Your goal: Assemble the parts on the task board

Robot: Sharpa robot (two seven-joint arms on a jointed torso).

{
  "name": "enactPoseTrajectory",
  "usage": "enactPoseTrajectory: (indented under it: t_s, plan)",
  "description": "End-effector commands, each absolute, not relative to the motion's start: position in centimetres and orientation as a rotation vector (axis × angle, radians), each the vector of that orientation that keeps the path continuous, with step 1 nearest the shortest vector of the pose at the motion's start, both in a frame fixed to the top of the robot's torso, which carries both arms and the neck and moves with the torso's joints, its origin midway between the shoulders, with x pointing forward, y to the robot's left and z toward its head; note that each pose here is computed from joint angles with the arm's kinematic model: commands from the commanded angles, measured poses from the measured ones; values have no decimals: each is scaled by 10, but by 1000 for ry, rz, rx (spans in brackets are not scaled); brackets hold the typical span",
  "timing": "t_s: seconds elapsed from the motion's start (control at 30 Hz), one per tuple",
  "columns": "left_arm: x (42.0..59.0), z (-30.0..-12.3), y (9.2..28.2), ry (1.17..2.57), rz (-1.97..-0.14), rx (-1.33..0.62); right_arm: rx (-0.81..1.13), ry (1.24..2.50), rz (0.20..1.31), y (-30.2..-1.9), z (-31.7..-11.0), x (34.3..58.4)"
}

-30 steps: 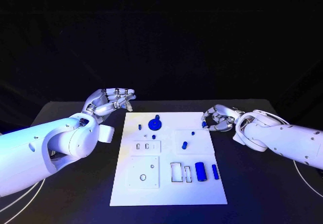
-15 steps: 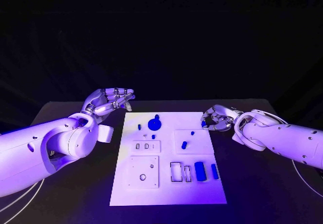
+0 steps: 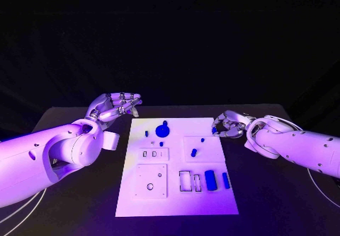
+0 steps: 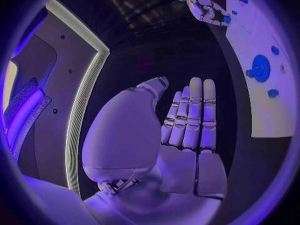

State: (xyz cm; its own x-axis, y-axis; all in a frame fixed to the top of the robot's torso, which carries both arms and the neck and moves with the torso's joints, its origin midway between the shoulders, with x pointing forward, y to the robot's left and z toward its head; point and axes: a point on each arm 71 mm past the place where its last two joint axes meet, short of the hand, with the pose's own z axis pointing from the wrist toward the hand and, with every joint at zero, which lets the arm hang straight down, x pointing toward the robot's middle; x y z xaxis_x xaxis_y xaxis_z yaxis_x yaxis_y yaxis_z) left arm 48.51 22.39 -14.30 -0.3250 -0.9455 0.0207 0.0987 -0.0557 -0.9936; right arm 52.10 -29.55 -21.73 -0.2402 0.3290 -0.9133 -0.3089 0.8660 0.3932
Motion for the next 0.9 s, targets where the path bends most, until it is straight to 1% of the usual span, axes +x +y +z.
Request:
enactPoseTrajectory:
  t_s: [0.03, 0.63, 0.9]
  plan:
    - [485, -142, 222, 1348, -1547, -977, 1, 1728, 590, -294, -219, 521]
    - [485, -142, 223, 1348, -1545, -978, 12, 1675, 569, -292, -216, 522]
    - [485, -143, 224, 1348, -1543, -978, 60, 1640, 539, -289, -211, 520]
